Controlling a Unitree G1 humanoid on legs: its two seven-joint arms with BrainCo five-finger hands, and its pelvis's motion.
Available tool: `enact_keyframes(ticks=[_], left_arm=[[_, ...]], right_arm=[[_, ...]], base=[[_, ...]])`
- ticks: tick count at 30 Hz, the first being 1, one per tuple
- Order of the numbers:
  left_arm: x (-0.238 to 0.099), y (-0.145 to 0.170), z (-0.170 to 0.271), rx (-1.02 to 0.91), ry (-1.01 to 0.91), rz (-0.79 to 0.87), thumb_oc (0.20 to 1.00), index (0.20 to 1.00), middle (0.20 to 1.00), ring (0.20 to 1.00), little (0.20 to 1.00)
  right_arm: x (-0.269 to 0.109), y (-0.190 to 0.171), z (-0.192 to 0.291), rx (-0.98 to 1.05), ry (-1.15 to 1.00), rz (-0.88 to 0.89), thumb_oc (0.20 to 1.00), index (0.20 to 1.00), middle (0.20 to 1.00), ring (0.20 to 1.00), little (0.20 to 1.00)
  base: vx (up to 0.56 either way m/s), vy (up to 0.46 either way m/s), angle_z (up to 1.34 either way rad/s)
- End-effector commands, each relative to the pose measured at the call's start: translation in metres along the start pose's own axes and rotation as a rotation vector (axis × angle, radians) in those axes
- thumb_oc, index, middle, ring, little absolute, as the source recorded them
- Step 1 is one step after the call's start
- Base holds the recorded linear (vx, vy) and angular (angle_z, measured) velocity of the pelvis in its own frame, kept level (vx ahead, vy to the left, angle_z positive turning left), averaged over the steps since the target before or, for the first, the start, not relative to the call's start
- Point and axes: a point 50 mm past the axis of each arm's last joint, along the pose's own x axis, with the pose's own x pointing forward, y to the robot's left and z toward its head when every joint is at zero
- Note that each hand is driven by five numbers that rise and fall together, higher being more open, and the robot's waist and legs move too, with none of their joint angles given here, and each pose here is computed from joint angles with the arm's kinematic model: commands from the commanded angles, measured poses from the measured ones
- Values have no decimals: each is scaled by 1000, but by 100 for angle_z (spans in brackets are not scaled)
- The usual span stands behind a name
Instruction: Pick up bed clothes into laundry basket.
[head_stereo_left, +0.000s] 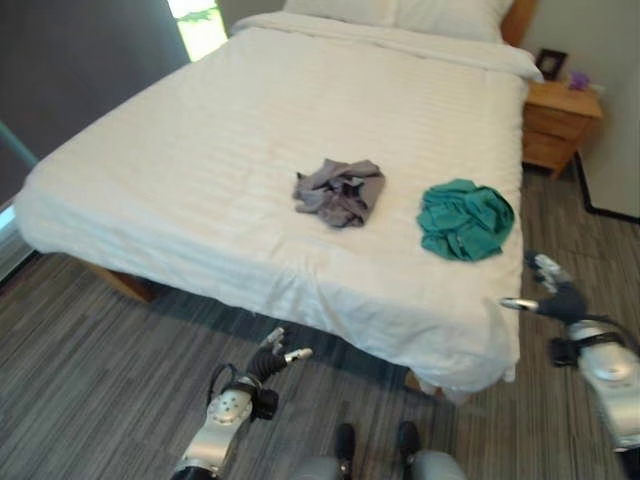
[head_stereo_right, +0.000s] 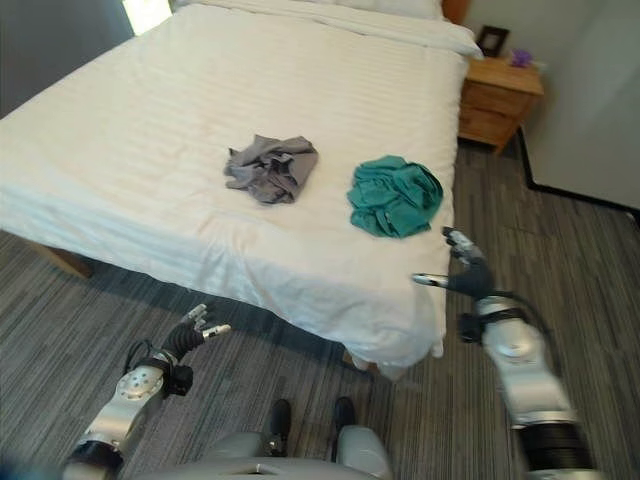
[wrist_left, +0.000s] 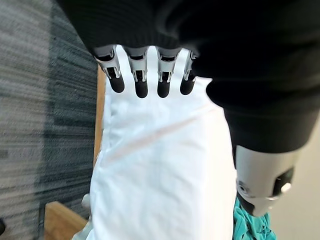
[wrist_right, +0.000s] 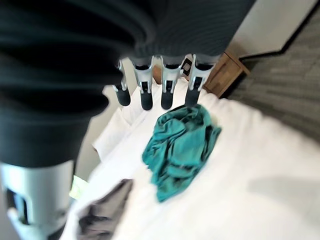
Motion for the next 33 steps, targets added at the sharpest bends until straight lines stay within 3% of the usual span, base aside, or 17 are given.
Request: enact_keyframes(ticks=[1,2,5,8,15,25,28,29,30,31,32,33], left_arm=[[-1,5,21,36,-106,-22,1000,1000,1000,1000,1000],[-3,-4,18,26,-95,-73,1000,1000,1000,1000,1000],[-4,-9,17,19,-94,-97,1000,1000,1000,1000,1000],[-5,-8,23,38,-109,-131,1000,1000,1000,1000,1000],[-1,3,38,51,-152,-85,1000,1000,1000,1000,1000],[4,7,56,8,-218,-11,1000,1000,1000,1000,1000],[10,-4,60,-13,-229,-27,1000,1000,1000,1000,1000],[10,-4,60,-12,-228,-27,1000,1000,1000,1000,1000],[13,-6,66,-4,-249,-34,1000,1000,1000,1000,1000],[13,-6,66,-4,-249,-34,1000,1000,1000,1000,1000],[18,1,88,39,-319,3,1000,1000,1000,1000,1000],[20,7,105,84,-371,28,1000,1000,1000,1000,1000]], right_arm=[[26,-27,28,-130,-75,-113,1000,1000,1000,1000,1000],[44,-46,32,-257,-32,-140,1000,1000,1000,1000,1000],[66,-62,44,-335,0,-167,1000,1000,1000,1000,1000],[93,-101,75,-427,53,-229,1000,1000,1000,1000,1000],[112,-117,110,-444,105,-284,1000,1000,1000,1000,1000],[114,-70,57,-236,356,-155,1000,1000,1000,1000,1000],[106,-21,22,-227,453,-8,1000,1000,1000,1000,1000],[105,-20,22,-227,454,-8,1000,1000,1000,1000,1000],[98,4,4,-211,486,58,200,200,200,200,200],[98,4,4,-210,486,58,200,200,200,200,200],[78,57,-23,-175,509,186,200,200,200,200,200],[71,76,-29,-169,500,229,200,200,200,200,200]], base=[[65,-44,16],[34,-34,23],[19,-56,15],[-79,-56,25],[-115,-41,17],[-73,-18,0],[8,-9,5],[50,16,1],[33,10,-1],[95,36,-2],[77,31,-5],[94,35,-1]])
